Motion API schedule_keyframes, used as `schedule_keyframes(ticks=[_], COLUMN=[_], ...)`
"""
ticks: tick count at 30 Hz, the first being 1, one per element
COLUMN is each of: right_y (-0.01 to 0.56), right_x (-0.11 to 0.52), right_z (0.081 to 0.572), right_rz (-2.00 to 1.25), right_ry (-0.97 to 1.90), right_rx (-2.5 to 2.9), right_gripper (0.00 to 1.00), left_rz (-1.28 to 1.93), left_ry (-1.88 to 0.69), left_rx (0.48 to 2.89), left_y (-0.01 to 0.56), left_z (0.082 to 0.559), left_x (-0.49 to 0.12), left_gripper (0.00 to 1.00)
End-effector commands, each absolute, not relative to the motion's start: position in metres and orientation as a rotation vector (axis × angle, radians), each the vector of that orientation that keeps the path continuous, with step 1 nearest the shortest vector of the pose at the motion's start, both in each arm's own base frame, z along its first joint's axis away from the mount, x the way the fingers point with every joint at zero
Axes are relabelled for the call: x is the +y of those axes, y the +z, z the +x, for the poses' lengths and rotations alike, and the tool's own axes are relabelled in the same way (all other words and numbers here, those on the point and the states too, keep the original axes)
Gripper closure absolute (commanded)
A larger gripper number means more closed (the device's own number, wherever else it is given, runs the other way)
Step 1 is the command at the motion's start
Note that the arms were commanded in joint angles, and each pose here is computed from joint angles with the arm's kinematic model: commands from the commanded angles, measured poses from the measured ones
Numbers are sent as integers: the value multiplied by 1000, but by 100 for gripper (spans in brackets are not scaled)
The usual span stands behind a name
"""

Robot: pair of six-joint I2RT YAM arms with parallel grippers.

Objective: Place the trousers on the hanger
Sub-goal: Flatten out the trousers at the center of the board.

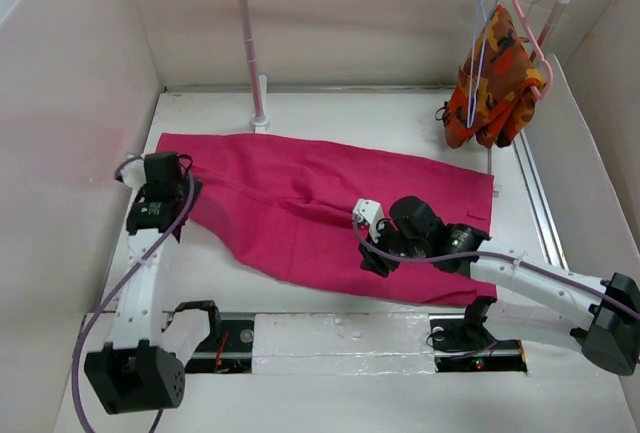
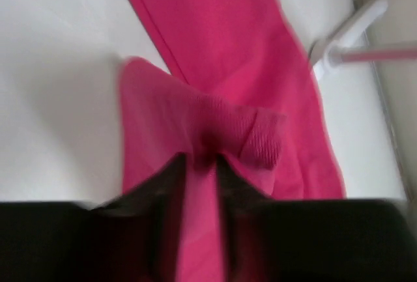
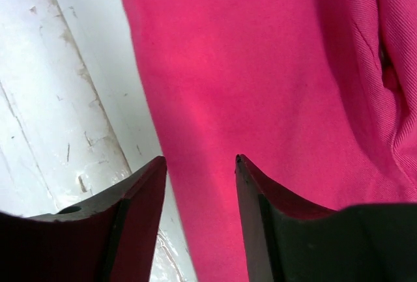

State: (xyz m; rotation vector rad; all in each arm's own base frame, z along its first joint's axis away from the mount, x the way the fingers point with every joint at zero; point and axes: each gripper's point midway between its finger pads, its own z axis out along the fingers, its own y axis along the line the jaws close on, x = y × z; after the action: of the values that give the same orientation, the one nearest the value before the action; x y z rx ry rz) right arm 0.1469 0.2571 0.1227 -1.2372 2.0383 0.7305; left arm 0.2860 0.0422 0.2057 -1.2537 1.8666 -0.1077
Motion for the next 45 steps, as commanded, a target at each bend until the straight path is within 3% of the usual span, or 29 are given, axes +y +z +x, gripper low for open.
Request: schedule_keyframes(ticks=[1, 2, 6, 9, 11, 13, 16, 17, 19, 20, 21, 23, 29, 33, 34, 40, 45], right_y=[135, 134, 126, 130, 129, 129, 132, 131, 135, 136, 133, 129, 117, 81, 71, 43, 17], right_x=[264, 264, 255, 242, 222, 205, 162, 148, 114, 103, 90, 53, -35, -93, -93, -92, -75], right_z=[159, 160, 165, 175, 188, 199, 218, 221, 234, 237, 237, 240, 251, 259, 273, 317, 316], right_rz=[-1223, -1220, -1201, -1099, -988, -877, -640, -577, -408, -352, -284, -96, 374, 584, 575, 532, 587], right_ry=[693, 684, 608, 556, 492, 472, 390, 358, 289, 270, 243, 161, -37, -72, 73, 275, 436], right_rx=[1977, 1985, 2068, 2111, 2160, 2204, 2272, 2297, 2304, 2305, 2322, 2348, 2349, 2382, 2389, 2420, 2437], right_gripper=[48, 45, 38, 39, 76, 100, 100, 95, 76, 65, 47, 34, 29, 28, 26, 21, 28], left_rz=[-1224, -1188, -1100, -1028, -985, -1012, -1143, -1180, -1209, -1264, -1301, -1405, -1459, -1411, -1384, -1297, -1255], left_ry=[-375, -497, -452, -346, -208, -105, 66, 90, 24, -18, -19, 2, 80, -50, -104, -169, -139], left_rx=[2087, 2124, 2154, 2146, 2112, 2104, 2049, 2063, 2067, 2088, 2105, 2124, 2062, 1985, 1982, 1985, 1959], left_y=[135, 123, 114, 140, 165, 171, 168, 149, 131, 109, 97, 76, 73, 86, 91, 100, 105], left_z=[294, 298, 306, 321, 332, 334, 316, 304, 296, 288, 284, 270, 255, 266, 270, 272, 271], left_x=[-9, -27, -22, -8, 13, 28, 52, 56, 59, 64, 67, 72, 81, 72, 67, 58, 63], left_gripper=[73, 67, 34, 26, 27, 28, 24, 21, 17, 18, 17, 17, 17, 18, 18, 19, 20])
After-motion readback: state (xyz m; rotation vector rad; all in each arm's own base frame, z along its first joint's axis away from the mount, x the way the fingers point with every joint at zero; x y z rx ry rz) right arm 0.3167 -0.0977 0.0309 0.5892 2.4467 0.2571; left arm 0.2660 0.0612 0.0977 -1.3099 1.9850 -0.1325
